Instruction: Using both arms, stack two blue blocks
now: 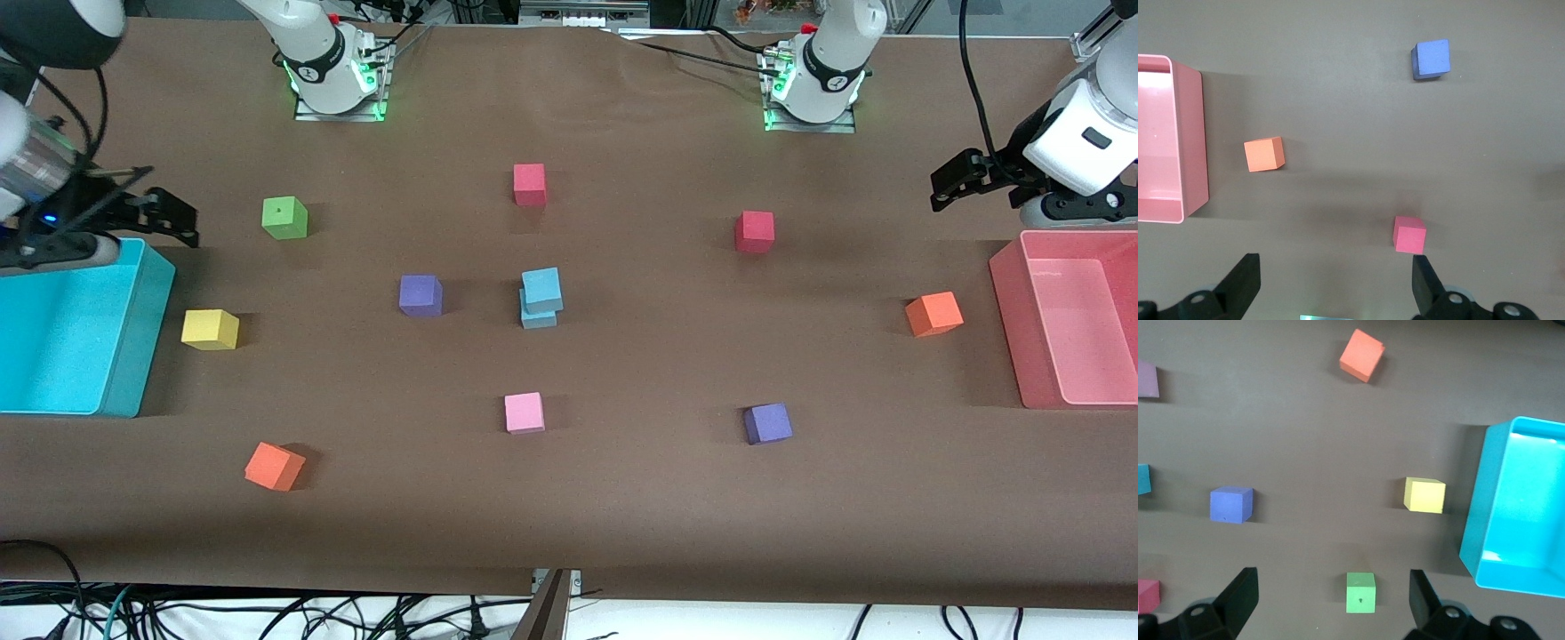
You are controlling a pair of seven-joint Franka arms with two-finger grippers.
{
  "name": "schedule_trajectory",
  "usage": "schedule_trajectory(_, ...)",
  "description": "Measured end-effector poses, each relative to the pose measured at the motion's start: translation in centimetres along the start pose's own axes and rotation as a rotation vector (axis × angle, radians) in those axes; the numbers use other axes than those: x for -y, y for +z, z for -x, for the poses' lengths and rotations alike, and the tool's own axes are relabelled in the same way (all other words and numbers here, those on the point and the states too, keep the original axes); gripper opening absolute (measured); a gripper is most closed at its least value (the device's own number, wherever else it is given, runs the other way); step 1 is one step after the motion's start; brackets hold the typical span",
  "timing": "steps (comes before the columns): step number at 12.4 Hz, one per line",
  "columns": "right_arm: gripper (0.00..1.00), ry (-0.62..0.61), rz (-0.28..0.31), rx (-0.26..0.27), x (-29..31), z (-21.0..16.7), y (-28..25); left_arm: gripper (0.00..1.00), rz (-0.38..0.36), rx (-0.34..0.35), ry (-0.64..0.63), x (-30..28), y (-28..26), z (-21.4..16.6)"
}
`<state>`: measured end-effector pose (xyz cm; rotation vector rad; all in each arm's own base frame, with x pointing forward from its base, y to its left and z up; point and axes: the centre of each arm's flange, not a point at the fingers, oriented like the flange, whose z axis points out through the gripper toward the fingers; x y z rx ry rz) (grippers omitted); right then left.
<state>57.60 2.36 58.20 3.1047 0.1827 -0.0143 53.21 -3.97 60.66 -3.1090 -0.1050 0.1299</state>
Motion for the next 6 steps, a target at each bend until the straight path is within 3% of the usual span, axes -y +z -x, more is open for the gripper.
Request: schedule_trajectory(6,1.0,0.053,-0.031,0.034,0.0,0.2,1.7,1.0,-0.001,0.009,0.004,0.0,0.1,0.1)
